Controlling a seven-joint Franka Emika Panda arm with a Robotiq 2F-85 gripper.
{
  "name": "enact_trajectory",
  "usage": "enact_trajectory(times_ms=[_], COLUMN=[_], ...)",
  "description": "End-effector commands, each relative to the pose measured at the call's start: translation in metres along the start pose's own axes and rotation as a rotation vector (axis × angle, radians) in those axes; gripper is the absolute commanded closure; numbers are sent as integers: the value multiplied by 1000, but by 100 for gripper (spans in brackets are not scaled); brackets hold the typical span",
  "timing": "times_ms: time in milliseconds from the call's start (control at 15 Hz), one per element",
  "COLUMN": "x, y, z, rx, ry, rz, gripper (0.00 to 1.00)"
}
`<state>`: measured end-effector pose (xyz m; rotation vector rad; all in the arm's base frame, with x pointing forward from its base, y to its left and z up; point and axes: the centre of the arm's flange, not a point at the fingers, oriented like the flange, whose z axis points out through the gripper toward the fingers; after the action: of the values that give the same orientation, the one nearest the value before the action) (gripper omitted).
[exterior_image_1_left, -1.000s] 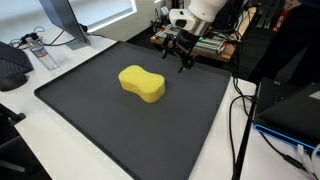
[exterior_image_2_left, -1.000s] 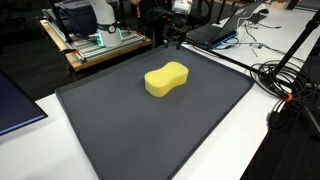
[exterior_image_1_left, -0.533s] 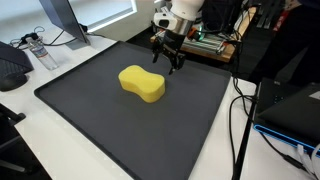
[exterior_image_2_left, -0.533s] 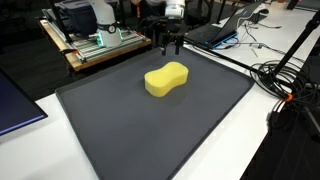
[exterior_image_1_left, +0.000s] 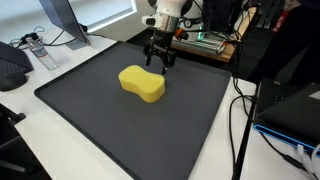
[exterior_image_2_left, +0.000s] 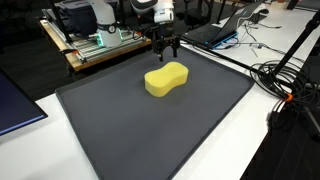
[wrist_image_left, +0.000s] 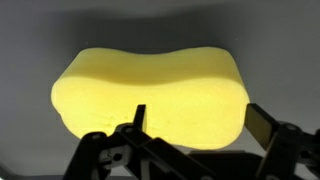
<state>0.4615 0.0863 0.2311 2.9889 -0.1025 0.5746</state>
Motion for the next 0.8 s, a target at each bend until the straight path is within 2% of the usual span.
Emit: enact_trajectory(times_ms=[0,333,533,733], x=[-10,-11,-14,-12], y=[17,19,17,17], z=[17,34,46,53], rx=[53,109,100,89], ry=[30,5,-20,-9], rz=[26,33,38,39], gripper=[0,0,0,0])
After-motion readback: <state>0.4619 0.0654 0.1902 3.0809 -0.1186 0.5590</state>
